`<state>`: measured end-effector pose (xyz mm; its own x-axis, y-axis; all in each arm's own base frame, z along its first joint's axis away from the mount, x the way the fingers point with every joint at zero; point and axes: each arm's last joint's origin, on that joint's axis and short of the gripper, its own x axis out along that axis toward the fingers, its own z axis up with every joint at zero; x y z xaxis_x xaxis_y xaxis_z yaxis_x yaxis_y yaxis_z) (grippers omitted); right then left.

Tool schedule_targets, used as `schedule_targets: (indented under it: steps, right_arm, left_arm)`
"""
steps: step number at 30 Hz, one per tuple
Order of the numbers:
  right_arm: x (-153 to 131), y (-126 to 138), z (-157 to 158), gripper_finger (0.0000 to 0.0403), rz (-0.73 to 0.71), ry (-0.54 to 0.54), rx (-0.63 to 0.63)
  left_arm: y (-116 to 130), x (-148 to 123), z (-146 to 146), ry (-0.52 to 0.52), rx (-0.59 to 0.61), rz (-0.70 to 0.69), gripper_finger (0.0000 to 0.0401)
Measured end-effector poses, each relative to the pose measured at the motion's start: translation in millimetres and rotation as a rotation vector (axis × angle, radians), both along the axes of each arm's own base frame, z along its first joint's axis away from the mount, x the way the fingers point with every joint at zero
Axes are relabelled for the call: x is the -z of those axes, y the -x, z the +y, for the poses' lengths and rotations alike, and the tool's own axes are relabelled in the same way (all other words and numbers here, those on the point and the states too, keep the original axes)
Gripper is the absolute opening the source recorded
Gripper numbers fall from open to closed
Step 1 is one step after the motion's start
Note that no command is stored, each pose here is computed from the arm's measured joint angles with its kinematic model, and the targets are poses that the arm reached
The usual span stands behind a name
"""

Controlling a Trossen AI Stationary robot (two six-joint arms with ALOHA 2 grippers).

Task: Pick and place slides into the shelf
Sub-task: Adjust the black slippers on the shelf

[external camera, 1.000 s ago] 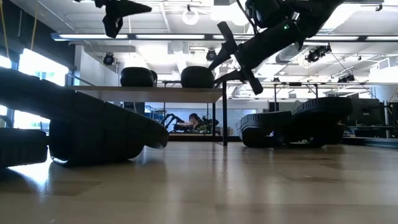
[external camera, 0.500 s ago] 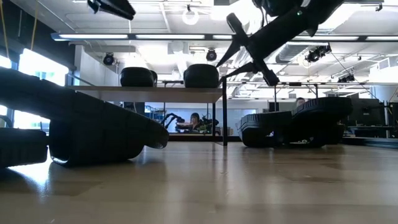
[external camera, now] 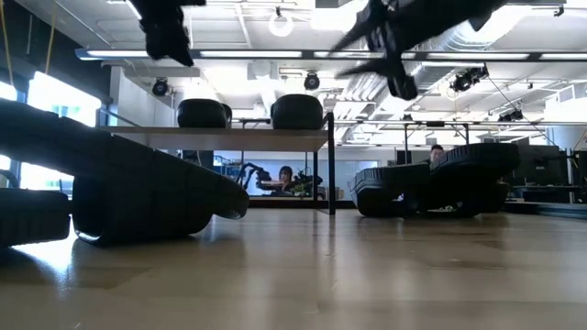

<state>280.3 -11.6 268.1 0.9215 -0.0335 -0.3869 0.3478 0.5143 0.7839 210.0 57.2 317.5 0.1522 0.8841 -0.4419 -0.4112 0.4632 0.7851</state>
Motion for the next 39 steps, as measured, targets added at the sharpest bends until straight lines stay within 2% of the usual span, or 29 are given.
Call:
schedule_targets:
  steps: [6, 11, 14, 20, 24, 29, 32, 39]
  right_arm:
    - [-22.2, 13.9, 22.3, 0.0131, -0.095, 0.139, -0.11]
    - [-34.2, 24.5, 30.2, 0.0131, -0.138, 0.225, -0.097]
    - [-38.0, 28.0, 32.0, 0.0131, -0.15, 0.262, -0.081]
    - [-38.5, 29.1, 31.8, 0.013, -0.146, 0.291, -0.084]
    - [-38.1, 29.2, 31.7, 0.013, -0.141, 0.314, -0.092]
    - [-38.2, 29.2, 31.4, 0.013, -0.139, 0.336, -0.091]
    - [-38.1, 29.2, 31.4, 0.013, -0.139, 0.337, -0.091]
    - [-38.2, 29.3, 31.1, 0.013, -0.137, 0.354, -0.084]
  left_arm:
    - [-8.4, 16.7, 24.2, 0.082, -0.071, 0.051, 0.0115]
    - [-7.1, 19.2, 35.1, 0.099, -0.111, 0.048, 0.0115]
    - [-4.9, 20.2, 41.2, 0.148, -0.113, 0.036, 0.0115]
    - [-0.6, 21.1, 53.2, 0.199, -0.134, 0.013, 0.0115]
    - [0.9, 21.6, 60.7, 0.261, -0.1, 0.001, 0.0115]
    - [3.6, 20.2, 69.2, 0.239, -0.131, -0.012, 0.0115]
    - [6.0, 20.9, 74.7, 0.261, -0.125, -0.004, 0.0115]
    - [-2.3, 30.8, 86.6, 0.28, -0.112, 0.023, 0.0115]
